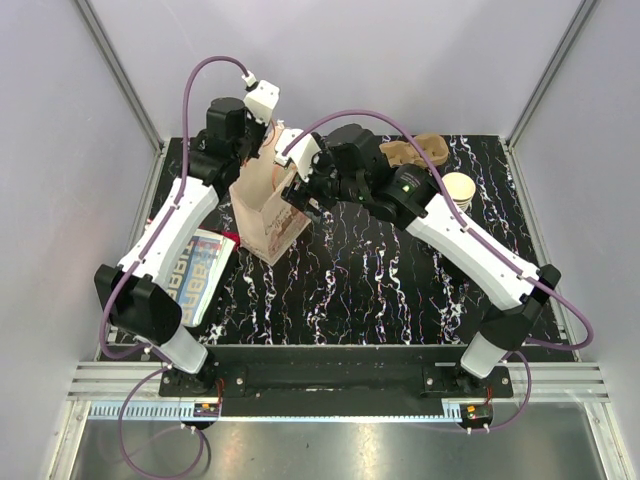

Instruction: Pack the takeout coffee

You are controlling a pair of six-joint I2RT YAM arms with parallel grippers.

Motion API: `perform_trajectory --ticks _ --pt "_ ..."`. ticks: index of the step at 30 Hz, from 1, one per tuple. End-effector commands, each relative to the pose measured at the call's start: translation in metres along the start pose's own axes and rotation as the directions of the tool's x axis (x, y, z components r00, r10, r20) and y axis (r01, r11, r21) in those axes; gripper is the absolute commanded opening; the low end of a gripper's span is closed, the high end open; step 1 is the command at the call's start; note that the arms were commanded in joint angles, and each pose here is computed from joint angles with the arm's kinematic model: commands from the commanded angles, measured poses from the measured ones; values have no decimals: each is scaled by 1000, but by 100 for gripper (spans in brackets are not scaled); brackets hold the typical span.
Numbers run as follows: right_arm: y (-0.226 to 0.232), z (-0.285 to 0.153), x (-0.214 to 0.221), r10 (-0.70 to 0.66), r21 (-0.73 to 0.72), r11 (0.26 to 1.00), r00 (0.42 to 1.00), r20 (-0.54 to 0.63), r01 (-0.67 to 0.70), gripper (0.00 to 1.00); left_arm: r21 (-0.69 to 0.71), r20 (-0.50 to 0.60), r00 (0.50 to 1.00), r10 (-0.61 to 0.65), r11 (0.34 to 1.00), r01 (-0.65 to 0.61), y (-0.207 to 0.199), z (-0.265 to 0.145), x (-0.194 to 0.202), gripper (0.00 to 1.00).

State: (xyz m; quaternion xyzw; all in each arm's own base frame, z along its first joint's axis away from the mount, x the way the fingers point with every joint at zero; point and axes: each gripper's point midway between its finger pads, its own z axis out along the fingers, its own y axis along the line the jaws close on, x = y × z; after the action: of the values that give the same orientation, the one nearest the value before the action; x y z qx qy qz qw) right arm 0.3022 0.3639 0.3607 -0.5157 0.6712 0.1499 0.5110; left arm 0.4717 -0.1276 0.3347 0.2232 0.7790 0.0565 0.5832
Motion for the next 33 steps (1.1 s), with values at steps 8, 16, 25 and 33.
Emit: perform_trajectory --ticks 8,16,25,33 --pt "-76 -18 -10 85 302 948 994 74 -103 91 -162 93 994 -54 984 69 64 -13 -26 0" --pt "-156 -6 8 234 440 852 958 166 -284 89 -188 72 995 -75 978 87 77 -15 -12 0" --pt "-196 74 70 368 450 809 923 113 -378 81 -201 64 992 -111 972 122 88 -13 -1 7" --pt "-190 141 113 473 392 802 880 43 -450 70 -161 65 989 -131 977 140 78 -22 6 45"
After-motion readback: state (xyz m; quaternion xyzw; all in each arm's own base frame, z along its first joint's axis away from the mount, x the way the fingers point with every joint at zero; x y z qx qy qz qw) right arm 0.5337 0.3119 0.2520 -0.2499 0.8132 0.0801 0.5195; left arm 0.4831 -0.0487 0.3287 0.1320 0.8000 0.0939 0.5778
